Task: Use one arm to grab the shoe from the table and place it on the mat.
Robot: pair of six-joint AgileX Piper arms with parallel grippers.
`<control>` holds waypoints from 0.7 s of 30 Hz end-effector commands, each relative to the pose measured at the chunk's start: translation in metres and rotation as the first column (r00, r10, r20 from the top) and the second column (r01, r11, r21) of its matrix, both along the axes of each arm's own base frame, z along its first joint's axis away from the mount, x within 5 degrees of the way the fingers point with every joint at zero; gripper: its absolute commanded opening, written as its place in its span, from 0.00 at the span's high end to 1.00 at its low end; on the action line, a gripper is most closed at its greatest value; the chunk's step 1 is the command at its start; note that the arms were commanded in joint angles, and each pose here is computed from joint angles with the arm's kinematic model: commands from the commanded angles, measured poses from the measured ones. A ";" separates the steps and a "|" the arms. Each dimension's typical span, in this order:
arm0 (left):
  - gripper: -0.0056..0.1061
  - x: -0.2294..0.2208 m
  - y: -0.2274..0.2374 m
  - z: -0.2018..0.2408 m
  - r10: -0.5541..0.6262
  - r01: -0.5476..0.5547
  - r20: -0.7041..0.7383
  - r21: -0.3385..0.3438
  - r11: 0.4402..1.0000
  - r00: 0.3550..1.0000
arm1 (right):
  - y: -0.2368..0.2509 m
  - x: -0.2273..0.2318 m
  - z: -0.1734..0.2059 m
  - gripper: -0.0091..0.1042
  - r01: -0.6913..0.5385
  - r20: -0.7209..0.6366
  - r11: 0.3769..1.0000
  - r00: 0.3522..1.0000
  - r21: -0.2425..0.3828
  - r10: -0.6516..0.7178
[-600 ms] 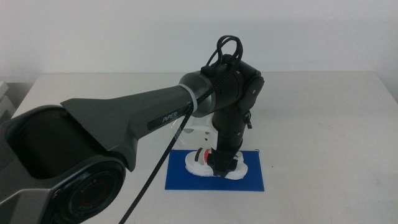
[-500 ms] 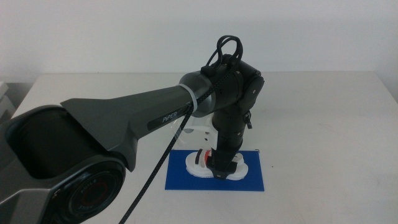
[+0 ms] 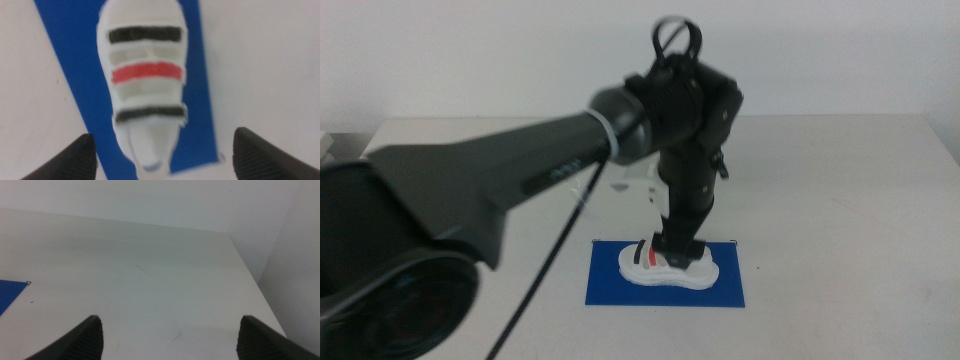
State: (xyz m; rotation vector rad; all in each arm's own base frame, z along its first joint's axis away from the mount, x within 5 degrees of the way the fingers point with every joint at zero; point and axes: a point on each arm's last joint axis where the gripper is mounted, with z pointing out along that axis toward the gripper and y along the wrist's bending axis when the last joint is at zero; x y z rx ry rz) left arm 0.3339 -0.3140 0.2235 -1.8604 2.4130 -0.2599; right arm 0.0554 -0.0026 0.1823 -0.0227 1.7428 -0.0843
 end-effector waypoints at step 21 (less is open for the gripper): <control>0.11 -0.055 0.095 0.208 -0.974 0.698 0.075 0.687 0.205 0.213 | 0.000 0.001 0.005 0.23 0.000 0.063 1.000 0.998 -0.021 0.001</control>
